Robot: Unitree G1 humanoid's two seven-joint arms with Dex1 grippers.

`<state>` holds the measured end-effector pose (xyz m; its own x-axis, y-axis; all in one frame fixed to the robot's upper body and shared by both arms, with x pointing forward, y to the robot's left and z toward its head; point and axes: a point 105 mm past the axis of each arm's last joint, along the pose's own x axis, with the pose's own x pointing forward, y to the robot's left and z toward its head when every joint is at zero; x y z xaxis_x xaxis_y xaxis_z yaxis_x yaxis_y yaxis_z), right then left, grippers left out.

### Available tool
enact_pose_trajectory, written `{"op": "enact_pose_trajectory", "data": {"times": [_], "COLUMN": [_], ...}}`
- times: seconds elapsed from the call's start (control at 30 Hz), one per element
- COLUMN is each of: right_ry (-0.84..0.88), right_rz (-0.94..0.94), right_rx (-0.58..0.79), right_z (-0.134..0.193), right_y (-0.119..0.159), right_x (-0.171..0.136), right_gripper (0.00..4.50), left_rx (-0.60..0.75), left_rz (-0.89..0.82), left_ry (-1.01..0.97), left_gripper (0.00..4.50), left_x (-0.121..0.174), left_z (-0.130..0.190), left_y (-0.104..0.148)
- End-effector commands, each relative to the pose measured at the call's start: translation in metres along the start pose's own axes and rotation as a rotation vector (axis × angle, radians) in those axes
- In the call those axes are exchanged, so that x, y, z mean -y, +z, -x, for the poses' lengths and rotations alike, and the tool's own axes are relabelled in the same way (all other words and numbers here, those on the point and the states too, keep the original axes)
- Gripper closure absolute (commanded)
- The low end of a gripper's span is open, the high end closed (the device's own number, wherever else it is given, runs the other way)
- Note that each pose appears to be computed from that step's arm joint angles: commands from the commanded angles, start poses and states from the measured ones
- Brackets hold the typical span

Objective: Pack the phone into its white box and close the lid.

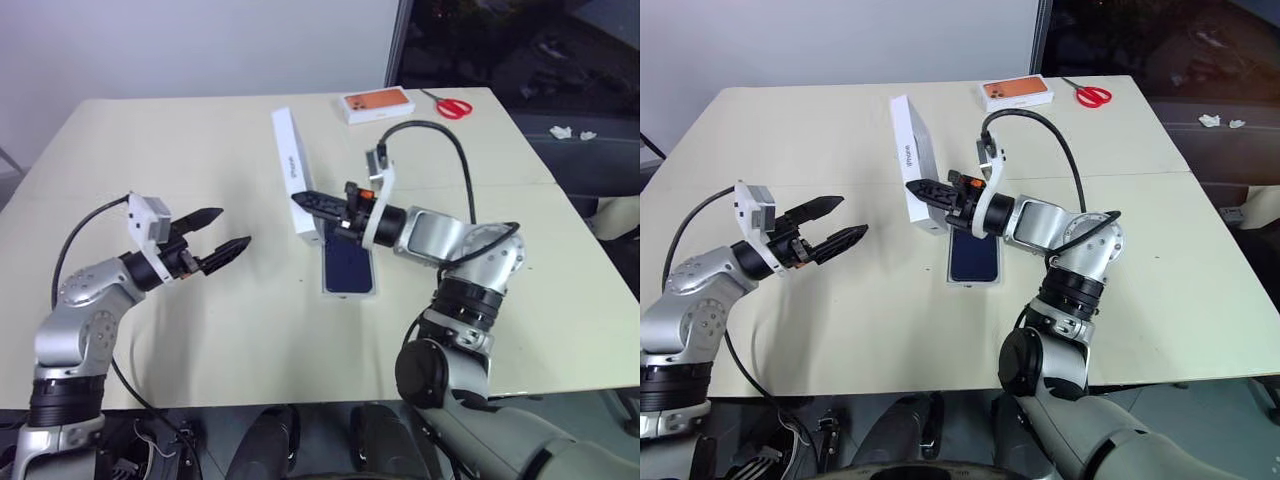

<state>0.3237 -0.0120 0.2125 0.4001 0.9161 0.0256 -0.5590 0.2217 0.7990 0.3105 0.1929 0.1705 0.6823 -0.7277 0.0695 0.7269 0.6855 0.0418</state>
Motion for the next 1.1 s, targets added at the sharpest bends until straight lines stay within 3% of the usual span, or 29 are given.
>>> {"op": "enact_pose_trajectory", "data": {"times": [0.03, 0.67, 0.93, 1.03, 1.1], "right_ry": [0.087, -0.015, -0.052, -0.074, 0.020], "right_rz": [-0.141, -0.255, -0.219, -0.217, -0.193], "right_rx": [-0.052, -0.132, -0.181, -0.171, -0.122], "right_z": [-0.011, -0.010, -0.005, -0.006, -0.013], "right_y": [-0.040, -0.069, -0.077, -0.075, -0.059], "right_x": [0.003, 0.034, 0.041, 0.044, 0.022], "right_gripper": [4.44, 4.44, 4.44, 4.44, 4.44], "left_rx": [0.025, 0.012, 0.008, 0.008, 0.011], "left_rz": [-0.021, 0.004, 0.004, 0.004, 0.002], "left_ry": [0.009, -0.012, -0.013, -0.014, -0.016], "left_gripper": [0.00, 0.00, 0.00, 0.00, 0.00], "left_x": [0.002, 0.008, 0.007, 0.007, 0.007], "left_z": [0.001, -0.007, -0.006, -0.007, -0.008], "left_y": [0.007, -0.003, -0.003, -0.004, -0.002]}}
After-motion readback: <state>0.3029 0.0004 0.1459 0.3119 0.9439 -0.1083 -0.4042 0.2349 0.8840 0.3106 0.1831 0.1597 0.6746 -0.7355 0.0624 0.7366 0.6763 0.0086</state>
